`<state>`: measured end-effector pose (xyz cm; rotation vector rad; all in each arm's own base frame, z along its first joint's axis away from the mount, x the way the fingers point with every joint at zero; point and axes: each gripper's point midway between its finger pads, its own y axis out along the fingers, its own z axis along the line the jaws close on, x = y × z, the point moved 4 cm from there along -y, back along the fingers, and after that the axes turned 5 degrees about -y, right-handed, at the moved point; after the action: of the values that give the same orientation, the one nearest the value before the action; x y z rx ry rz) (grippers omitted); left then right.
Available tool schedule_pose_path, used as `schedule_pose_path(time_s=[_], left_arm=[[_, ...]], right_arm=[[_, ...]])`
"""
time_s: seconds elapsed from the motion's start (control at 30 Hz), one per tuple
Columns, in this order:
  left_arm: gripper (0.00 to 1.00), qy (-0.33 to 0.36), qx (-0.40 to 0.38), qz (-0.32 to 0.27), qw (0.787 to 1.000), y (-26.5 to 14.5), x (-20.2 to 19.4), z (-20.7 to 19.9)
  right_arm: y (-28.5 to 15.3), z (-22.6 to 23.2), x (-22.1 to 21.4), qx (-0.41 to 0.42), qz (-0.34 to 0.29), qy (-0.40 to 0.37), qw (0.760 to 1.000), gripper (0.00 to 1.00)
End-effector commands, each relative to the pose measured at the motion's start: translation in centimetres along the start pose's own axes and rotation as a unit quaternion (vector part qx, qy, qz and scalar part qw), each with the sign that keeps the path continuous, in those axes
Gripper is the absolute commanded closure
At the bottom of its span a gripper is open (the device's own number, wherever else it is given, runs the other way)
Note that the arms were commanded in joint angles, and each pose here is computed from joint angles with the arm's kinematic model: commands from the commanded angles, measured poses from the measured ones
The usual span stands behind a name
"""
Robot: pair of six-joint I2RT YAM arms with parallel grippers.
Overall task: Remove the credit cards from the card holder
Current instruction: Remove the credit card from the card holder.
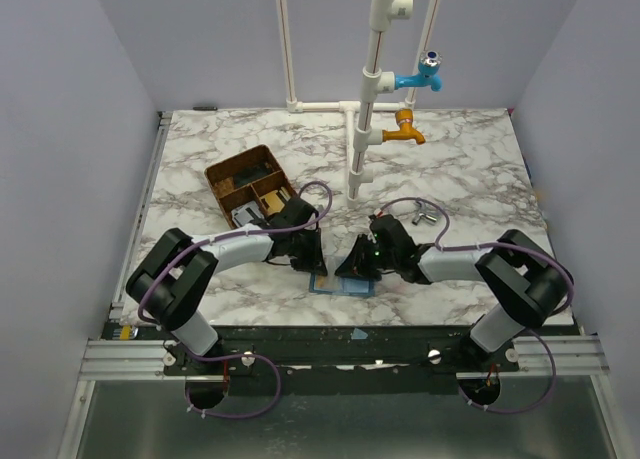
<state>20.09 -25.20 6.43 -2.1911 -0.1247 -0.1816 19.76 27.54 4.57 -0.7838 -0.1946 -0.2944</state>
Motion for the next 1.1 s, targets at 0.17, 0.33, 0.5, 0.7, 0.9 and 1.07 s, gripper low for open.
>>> schedule_pose_path(time_s=[0.17,0.33,0.5,0.7,0.9,1.07], left_arm=[[1.0,0.008,-0.025,0.006,1.0,0.2,0.1,-1.4],[1.0,0.007,-0.032,0.009,0.999,0.5,0.1,-1.8],[1.0,0.01,-0.039,0.015,0.999,0.9,0.1,-2.3],[1.0,0.012,-0.043,0.02,0.999,1.2,0.1,-2.8],[1.0,0.016,-0.052,0.023,0.998,1.3,0.4,-3.6],[1.0,0.021,-0.059,0.025,0.998,1.5,0.7,-4.5]], right_arm=[[-1.3,-0.5,0.6,-0.068,-0.003,-0.018,0.998,0.61],[-2.9,0.9,2.0,-0.073,-0.03,-0.025,0.997,0.43],[-4.2,2.2,2.9,-0.067,-0.053,-0.029,0.996,0.38],[-4.9,1.2,3.1,-0.113,-0.06,-0.04,0.991,0.39],[-5.0,0.4,2.5,-0.165,-0.07,-0.061,0.982,0.54],[-5.0,0.0,2.3,-0.19,-0.072,-0.074,0.976,0.53]])
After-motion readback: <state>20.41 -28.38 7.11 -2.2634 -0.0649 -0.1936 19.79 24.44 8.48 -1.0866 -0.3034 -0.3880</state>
